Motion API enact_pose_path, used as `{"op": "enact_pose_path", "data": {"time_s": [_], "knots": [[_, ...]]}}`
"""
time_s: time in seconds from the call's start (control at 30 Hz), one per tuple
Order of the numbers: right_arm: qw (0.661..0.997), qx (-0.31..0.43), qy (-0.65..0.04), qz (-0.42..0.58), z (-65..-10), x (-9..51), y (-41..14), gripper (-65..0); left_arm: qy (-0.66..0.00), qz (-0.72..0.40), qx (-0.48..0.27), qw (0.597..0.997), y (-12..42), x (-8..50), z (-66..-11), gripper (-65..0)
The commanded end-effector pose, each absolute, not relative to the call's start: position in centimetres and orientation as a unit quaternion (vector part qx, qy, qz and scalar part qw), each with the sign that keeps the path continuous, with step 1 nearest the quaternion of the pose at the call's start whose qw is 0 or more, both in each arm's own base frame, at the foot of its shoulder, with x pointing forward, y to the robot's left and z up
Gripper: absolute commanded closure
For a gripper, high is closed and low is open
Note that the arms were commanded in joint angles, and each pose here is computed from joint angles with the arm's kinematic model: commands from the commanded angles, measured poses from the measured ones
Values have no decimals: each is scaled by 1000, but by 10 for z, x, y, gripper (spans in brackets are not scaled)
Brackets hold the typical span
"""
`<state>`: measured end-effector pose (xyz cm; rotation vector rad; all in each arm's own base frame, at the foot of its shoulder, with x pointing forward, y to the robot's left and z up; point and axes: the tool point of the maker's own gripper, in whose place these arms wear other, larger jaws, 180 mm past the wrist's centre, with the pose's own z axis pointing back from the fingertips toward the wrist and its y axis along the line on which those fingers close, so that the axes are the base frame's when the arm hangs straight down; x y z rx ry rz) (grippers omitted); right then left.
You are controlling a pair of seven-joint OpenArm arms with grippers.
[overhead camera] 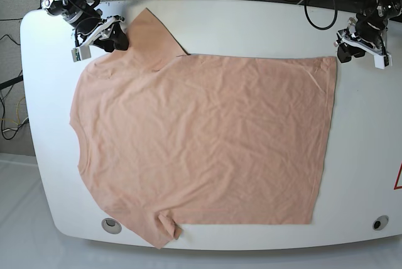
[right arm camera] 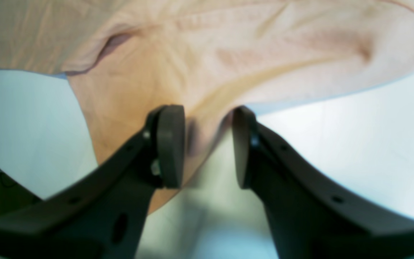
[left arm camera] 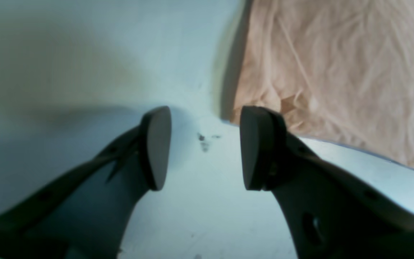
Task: Fold the T-shirt properly
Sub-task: 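Lower both grippers onto the shirt edges and close them, then close the left gripper on the shoulder corner of the shirt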
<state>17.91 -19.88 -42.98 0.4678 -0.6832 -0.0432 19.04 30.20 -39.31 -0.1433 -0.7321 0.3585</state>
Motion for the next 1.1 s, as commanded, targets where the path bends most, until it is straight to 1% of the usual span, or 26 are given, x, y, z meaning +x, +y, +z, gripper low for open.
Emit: {"op": "enact_pose_path", "data": {"time_s": [0.0,0.3,0.37,0.57,0.63,0.7,0.83,0.97,1.07], "knots": [[931,217,-293,-11,-442,162,-199,-228,-377,165,-64,909,307,197,-382,-289],[931,220,-289,-11,-443,159,-195,-219,-378,162,-65,909,305,197,-383,-285],[927,219,-304,-12,-438,166,-199,-194,-377,163,-68,909,302,198,-384,-282],[925,218,-310,-12,-435,169,-200,-140,-372,159,-76,911,295,198,-388,-280],[925,218,-311,-12,-435,169,-200,-139,-372,157,-79,911,292,199,-388,-280],[926,223,-304,-11,-437,166,-196,-167,-373,159,-86,910,289,200,-389,-285],[926,223,-303,-12,-438,165,-196,-187,-374,160,-90,909,287,201,-390,-289],[926,223,-305,-13,-437,166,-196,-194,-372,165,-99,908,284,202,-391,-291],[922,225,-316,-9,-433,172,-196,-202,-382,188,-129,896,281,208,-385,-294]]}}
